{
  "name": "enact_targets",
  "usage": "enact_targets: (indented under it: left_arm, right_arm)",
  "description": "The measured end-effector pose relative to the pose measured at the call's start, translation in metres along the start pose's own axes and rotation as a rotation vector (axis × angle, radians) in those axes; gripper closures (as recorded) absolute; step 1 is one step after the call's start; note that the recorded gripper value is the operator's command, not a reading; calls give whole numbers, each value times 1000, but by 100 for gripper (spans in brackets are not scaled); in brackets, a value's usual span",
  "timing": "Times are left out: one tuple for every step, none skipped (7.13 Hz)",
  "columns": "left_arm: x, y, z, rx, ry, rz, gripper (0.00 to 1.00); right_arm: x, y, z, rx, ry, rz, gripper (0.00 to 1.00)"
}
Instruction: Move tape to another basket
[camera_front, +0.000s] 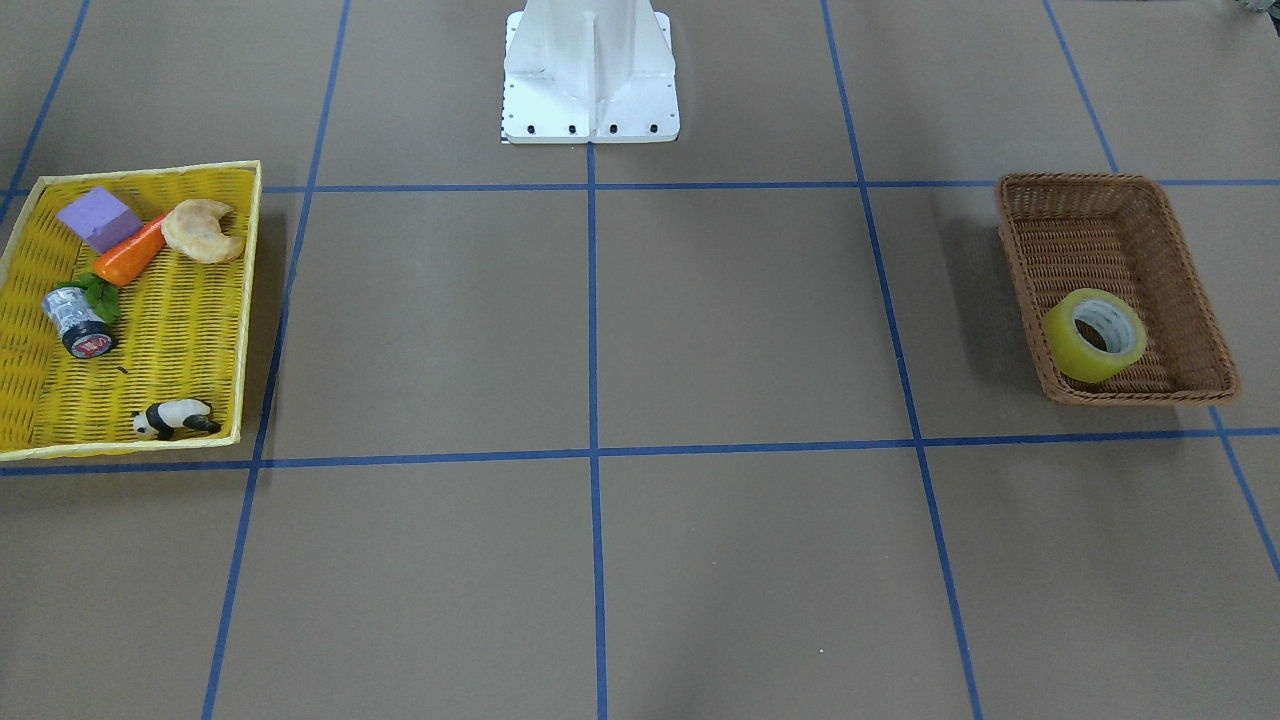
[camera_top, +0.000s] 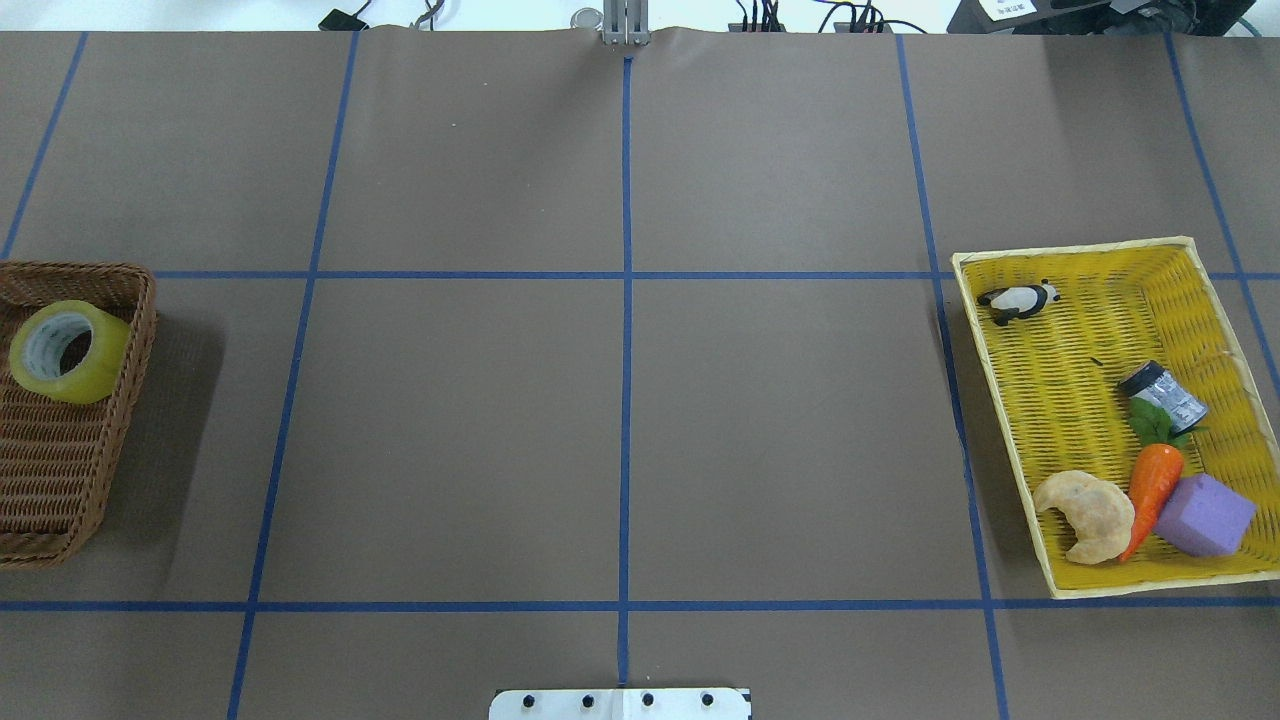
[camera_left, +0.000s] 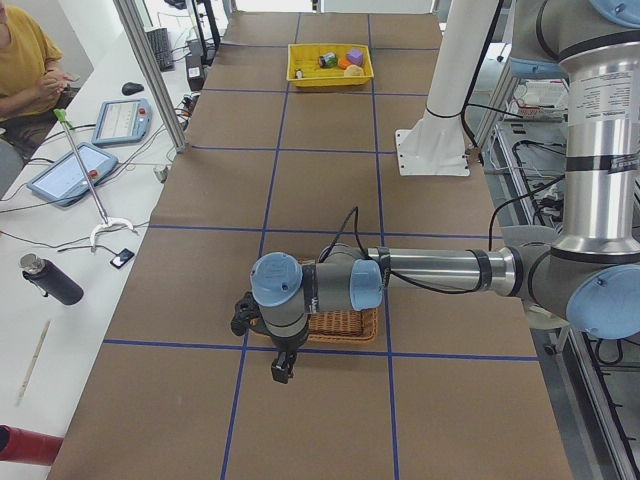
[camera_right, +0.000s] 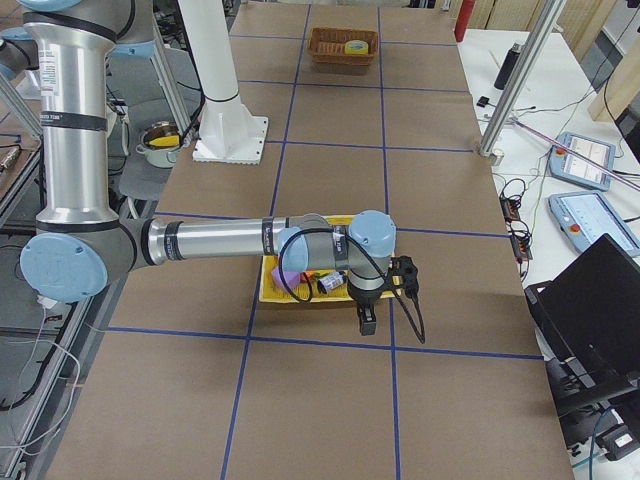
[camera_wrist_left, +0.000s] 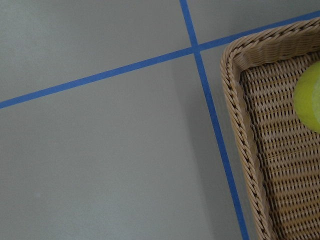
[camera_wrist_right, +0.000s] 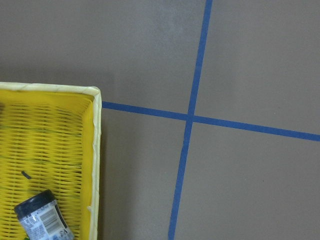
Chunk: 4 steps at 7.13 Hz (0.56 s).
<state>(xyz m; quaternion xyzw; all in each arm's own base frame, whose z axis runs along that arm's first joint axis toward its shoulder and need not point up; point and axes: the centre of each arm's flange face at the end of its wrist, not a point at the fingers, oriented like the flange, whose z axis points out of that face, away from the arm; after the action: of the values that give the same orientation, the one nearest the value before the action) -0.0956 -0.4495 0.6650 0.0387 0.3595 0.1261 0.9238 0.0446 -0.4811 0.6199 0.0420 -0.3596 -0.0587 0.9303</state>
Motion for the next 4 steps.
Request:
enact_targets:
  left_arm:
    - [1,0,-1,2,-5,7,1]
    - [3,-1,-4,7,-9,16,1]
    - [5,0,-6,11,-11,21,1]
    - [7,4,-6,12,-11,21,1]
  right_arm:
    - [3,3,4,-8,0,9,0]
    - [6,5,7,-15,-1,18,0]
    - [9,6,11,-22,-4,26,0]
    - [11,7,14,-28,-9,32,0]
